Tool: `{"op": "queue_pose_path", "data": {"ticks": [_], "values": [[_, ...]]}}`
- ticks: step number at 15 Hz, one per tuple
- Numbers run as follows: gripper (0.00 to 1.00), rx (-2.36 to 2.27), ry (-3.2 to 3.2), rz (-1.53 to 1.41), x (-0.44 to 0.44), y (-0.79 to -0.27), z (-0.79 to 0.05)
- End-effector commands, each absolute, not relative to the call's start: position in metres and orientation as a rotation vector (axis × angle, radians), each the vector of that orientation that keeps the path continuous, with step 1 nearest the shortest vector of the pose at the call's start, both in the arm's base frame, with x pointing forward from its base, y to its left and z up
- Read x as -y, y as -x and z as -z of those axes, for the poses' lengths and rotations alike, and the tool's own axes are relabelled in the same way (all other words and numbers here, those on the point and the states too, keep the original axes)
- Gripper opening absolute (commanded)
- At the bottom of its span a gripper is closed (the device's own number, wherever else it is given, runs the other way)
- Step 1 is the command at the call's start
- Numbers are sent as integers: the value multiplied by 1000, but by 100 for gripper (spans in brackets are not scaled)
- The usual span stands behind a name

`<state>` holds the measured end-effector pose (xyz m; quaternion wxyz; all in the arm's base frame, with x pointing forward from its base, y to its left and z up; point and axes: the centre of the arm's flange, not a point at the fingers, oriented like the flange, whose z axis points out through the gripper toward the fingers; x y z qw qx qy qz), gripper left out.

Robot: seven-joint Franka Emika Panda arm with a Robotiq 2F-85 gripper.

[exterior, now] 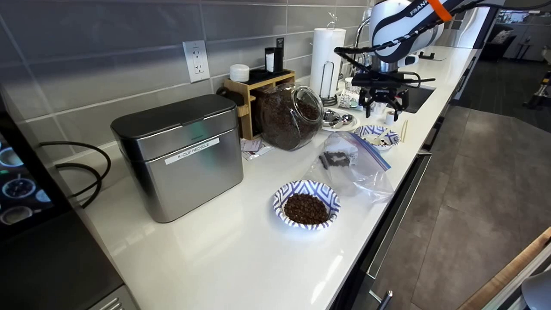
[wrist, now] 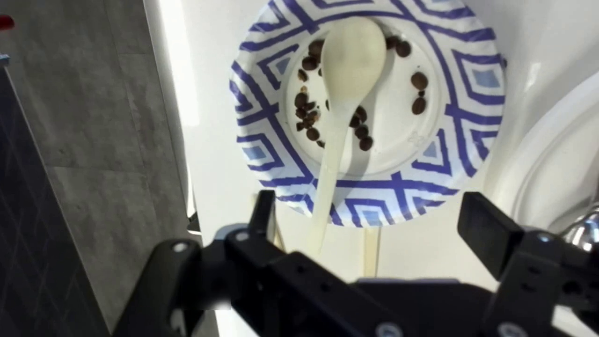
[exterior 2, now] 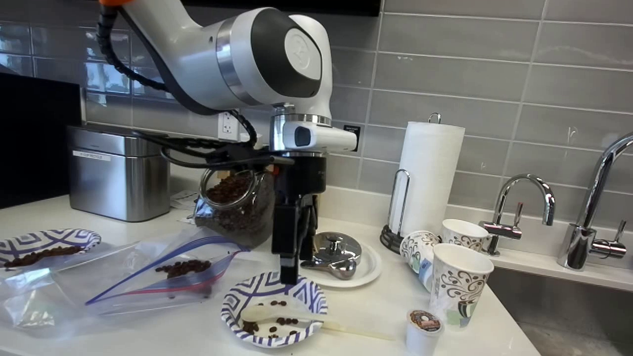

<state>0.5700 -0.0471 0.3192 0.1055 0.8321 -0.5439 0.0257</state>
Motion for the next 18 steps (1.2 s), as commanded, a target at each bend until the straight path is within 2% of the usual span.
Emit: {"op": "queue_pose_path", "data": {"ticks": [1, 8, 18], "values": [[100, 1383, -2628, -174, 52, -547, -335], [100, 898, -2905, -231, 69, -543, -356], [100, 86, -3093, -103, 52, -551, -360]]}}
